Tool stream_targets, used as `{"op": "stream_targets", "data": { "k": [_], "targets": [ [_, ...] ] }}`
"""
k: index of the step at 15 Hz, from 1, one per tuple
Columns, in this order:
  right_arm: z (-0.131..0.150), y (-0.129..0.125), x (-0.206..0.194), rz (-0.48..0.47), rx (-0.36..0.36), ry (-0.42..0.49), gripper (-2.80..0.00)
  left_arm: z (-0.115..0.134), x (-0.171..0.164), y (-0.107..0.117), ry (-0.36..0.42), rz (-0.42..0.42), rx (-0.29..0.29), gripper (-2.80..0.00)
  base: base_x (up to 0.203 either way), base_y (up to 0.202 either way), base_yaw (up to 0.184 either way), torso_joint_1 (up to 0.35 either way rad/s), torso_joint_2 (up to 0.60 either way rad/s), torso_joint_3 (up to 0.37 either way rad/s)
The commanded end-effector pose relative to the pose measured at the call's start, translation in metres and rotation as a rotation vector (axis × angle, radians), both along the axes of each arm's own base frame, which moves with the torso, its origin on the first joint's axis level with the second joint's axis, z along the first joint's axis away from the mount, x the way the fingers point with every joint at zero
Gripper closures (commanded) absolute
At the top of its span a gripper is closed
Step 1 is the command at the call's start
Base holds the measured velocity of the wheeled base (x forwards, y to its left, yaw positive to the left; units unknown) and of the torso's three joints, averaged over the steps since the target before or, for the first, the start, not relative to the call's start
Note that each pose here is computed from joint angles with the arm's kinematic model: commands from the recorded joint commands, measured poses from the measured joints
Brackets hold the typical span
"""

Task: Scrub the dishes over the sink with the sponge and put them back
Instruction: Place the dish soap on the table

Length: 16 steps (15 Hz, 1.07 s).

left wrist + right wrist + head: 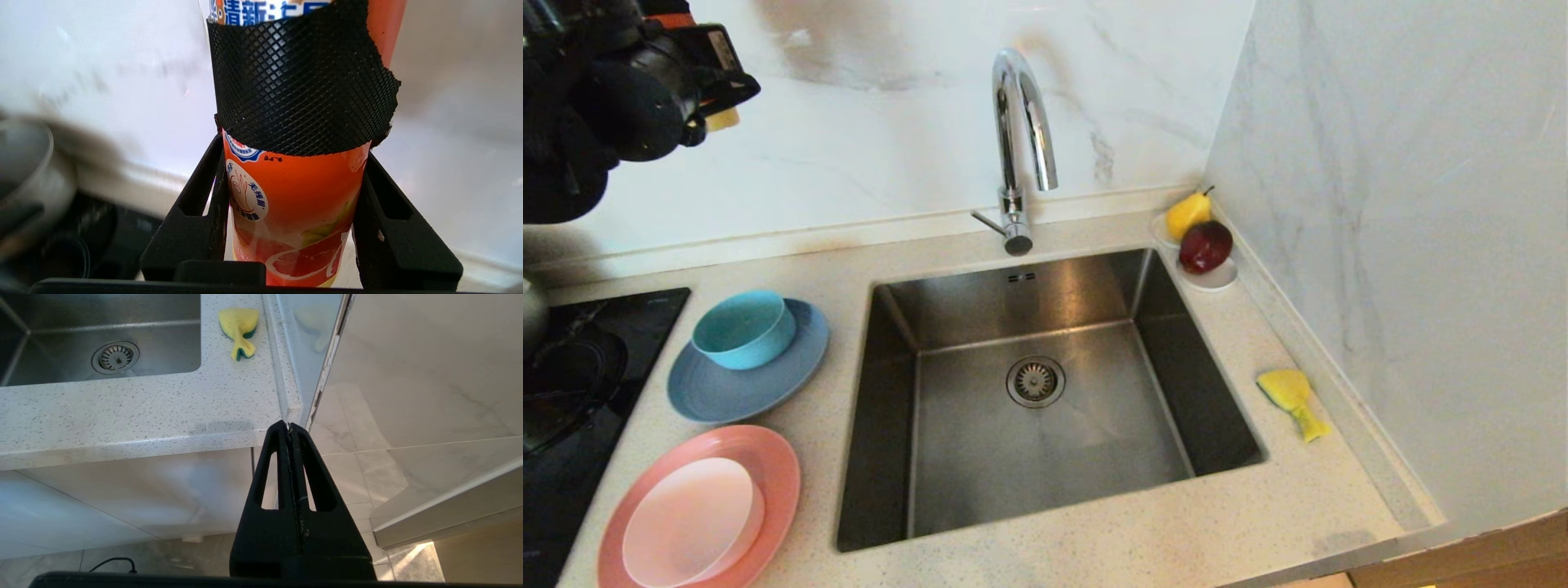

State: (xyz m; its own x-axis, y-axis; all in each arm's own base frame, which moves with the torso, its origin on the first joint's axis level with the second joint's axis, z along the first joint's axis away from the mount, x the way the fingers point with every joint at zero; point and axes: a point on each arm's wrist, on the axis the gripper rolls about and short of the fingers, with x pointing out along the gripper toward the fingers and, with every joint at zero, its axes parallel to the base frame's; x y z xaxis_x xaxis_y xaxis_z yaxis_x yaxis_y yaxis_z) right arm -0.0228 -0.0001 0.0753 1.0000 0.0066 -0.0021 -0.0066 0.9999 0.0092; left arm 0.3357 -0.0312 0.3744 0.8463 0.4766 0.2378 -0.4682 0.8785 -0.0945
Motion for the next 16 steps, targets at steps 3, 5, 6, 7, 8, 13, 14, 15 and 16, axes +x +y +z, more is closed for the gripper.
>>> {"op": "stream_targets", "data": {
  "k": [3,5,6,7,8,13,14,15,16],
  "targets": [
    [0.0,0.0,0.0,0.001,0.0,-0.002,0.0,-0.053,0.046,0.01,0.133,0.055,-0.018,0.0,0.0,0.0,0.0,0.0,0.0,0.0],
    [0.0,0.0,0.0,0.001,0.0,-0.002,0.0,-0.076,0.064,0.009,0.164,0.069,-0.021,0.0,0.0,0.0,0.0,0.0,0.0,0.0],
    [0.0,0.0,0.0,0.001,0.0,-0.001,0.0,-0.086,0.074,0.009,0.154,0.085,-0.026,0.0,0.0,0.0,0.0,0.0,0.0,0.0],
    [0.0,0.0,0.0,0.001,0.0,-0.001,0.0,-0.092,0.081,0.008,0.133,0.103,-0.029,0.0,0.0,0.0,0.0,0.0,0.0,0.0],
    [0.0,0.0,0.0,0.001,0.0,-0.002,0.0,-0.105,0.091,0.008,0.128,0.123,-0.03,0.0,0.0,0.0,0.0,0.0,0.0,0.0],
    [0.0,0.0,0.0,0.001,0.0,-0.001,0.0,-0.148,0.126,0.002,0.144,0.149,-0.014,0.0,0.0,0.0,0.0,0.0,0.0,0.0],
    [0.0,0.0,0.0,0.001,0.0,-0.002,0.0,-0.154,0.132,0.002,0.146,0.149,-0.012,0.0,0.0,0.0,0.0,0.0,0.0,0.0],
    [0.0,0.0,0.0,0.001,0.0,-0.002,0.0,-0.158,0.138,0.001,0.146,0.148,-0.011,0.0,0.0,0.0,0.0,0.0,0.0,0.0],
    [0.0,0.0,0.0,0.001,0.0,-0.001,0.0,-0.163,0.142,0.0,0.138,0.148,-0.01,0.0,0.0,0.0,0.0,0.0,0.0,0.0]
  ]
}}
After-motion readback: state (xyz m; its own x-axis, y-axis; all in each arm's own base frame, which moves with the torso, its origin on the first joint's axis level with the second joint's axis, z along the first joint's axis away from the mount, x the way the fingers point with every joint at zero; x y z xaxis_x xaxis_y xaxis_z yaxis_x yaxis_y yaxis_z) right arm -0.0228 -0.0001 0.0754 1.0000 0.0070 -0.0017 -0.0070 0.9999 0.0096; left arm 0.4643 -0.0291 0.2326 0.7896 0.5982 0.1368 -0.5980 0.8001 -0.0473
